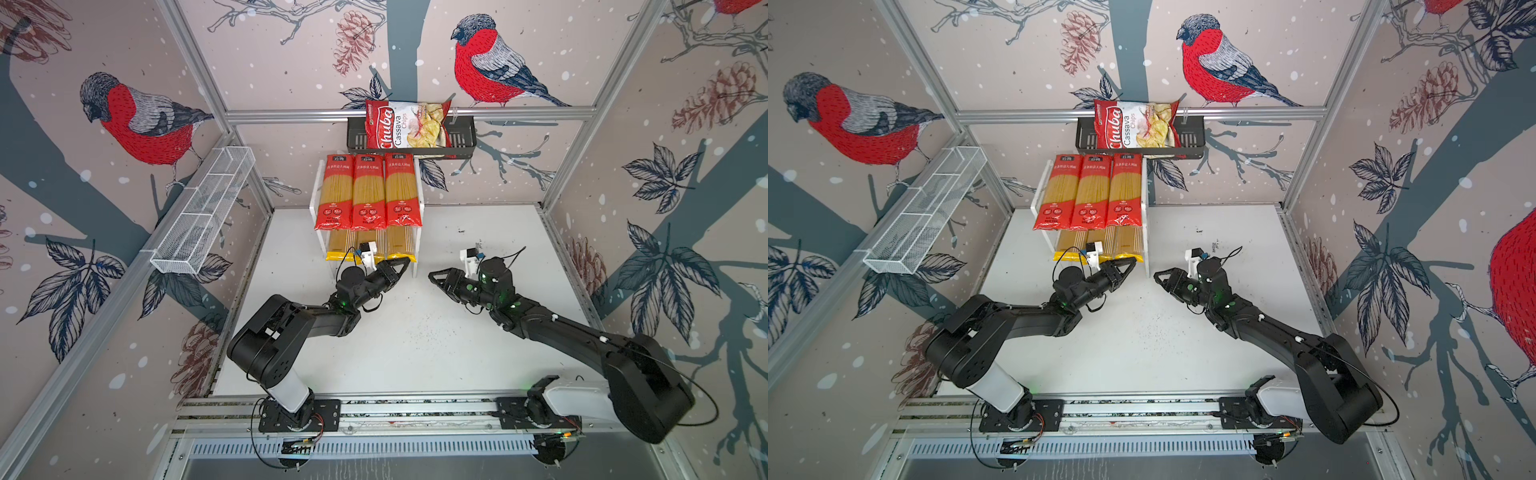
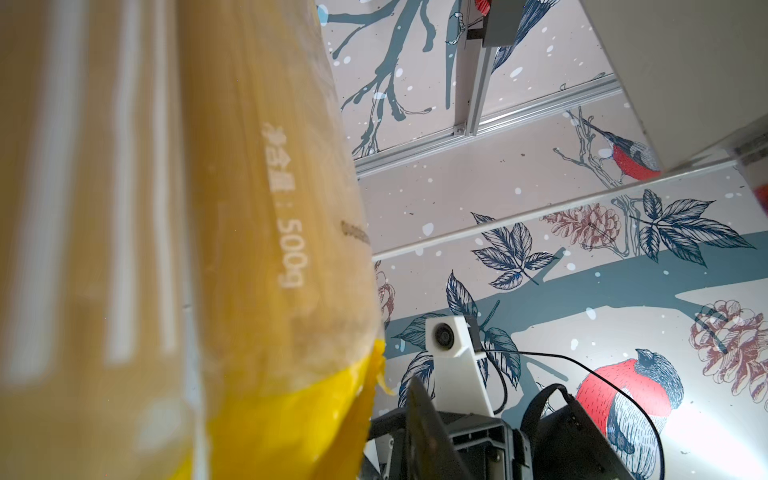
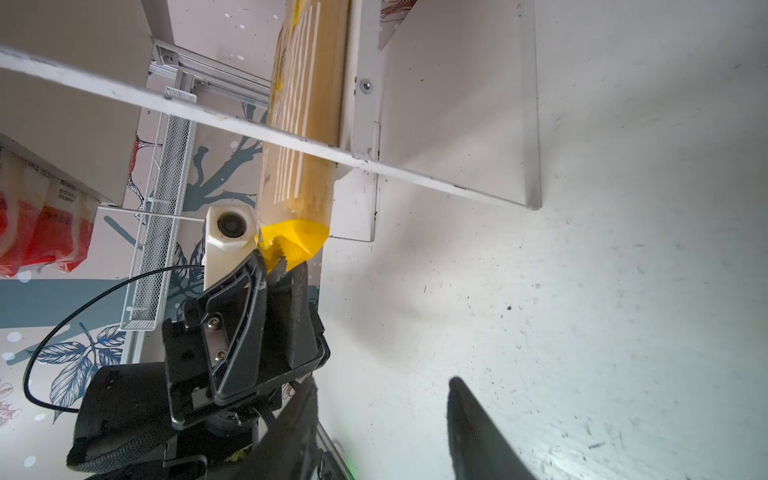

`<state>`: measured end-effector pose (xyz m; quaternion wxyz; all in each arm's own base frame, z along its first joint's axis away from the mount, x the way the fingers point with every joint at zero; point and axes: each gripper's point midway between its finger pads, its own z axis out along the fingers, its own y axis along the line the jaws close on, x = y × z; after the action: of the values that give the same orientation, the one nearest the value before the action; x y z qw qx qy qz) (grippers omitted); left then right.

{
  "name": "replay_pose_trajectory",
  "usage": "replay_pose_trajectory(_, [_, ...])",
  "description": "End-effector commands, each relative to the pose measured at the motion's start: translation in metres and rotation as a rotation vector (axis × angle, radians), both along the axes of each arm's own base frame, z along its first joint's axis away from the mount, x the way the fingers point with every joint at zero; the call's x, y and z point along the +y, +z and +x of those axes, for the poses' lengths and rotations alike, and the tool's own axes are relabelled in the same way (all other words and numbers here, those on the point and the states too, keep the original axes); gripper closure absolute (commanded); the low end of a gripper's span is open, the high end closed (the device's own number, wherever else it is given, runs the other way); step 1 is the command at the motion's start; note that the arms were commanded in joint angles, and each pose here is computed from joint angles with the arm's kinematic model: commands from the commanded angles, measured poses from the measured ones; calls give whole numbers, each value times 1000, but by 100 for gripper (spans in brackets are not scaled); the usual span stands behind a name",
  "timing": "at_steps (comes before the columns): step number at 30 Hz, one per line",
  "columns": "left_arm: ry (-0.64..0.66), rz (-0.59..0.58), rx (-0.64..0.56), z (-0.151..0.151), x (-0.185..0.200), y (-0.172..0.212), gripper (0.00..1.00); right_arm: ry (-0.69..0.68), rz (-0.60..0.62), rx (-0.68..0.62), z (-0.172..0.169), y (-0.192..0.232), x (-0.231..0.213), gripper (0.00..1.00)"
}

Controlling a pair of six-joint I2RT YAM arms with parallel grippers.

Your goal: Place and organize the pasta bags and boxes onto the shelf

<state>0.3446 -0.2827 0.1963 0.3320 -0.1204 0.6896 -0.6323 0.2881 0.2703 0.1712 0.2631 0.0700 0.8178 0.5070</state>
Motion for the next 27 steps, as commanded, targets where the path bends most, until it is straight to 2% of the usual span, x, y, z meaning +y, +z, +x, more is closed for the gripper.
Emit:
replay_pose_trajectory(1, [-13,-21,-44,-6,3,11,69,-3,-14,-9,2,-1,-1,49])
replay_pose_trajectory(6, [6,110,-45,-29,20,2,44,-32,-79,-52,8,0,-12,49])
replay_pose_trajectory(11, [34,335,-54,-57,48,-14,30,-155,-285,-145,27,0,-56,48])
replay_pose_trajectory(13, [49,436,-68,-66,60,-20,27,-245,-359,-174,34,1,-82,45])
replay_pose_trajectory(15, [94,547,-101,-71,78,-22,24,-311,-445,-252,38,6,-101,36])
replay_pose_trajectory(18, [255,728,-168,-68,117,-18,22,-465,-650,-408,47,13,-144,28])
replay_pose_trajectory(20, [341,788,-261,-66,133,-6,22,-616,-738,-463,51,23,-180,23])
replay_pose_trajectory(22, [412,838,-343,-65,145,5,22,-719,-791,-499,51,31,-211,22])
replay_pose_trajectory(27, [655,993,-451,-61,189,22,21,-922,-864,-538,39,34,-280,22])
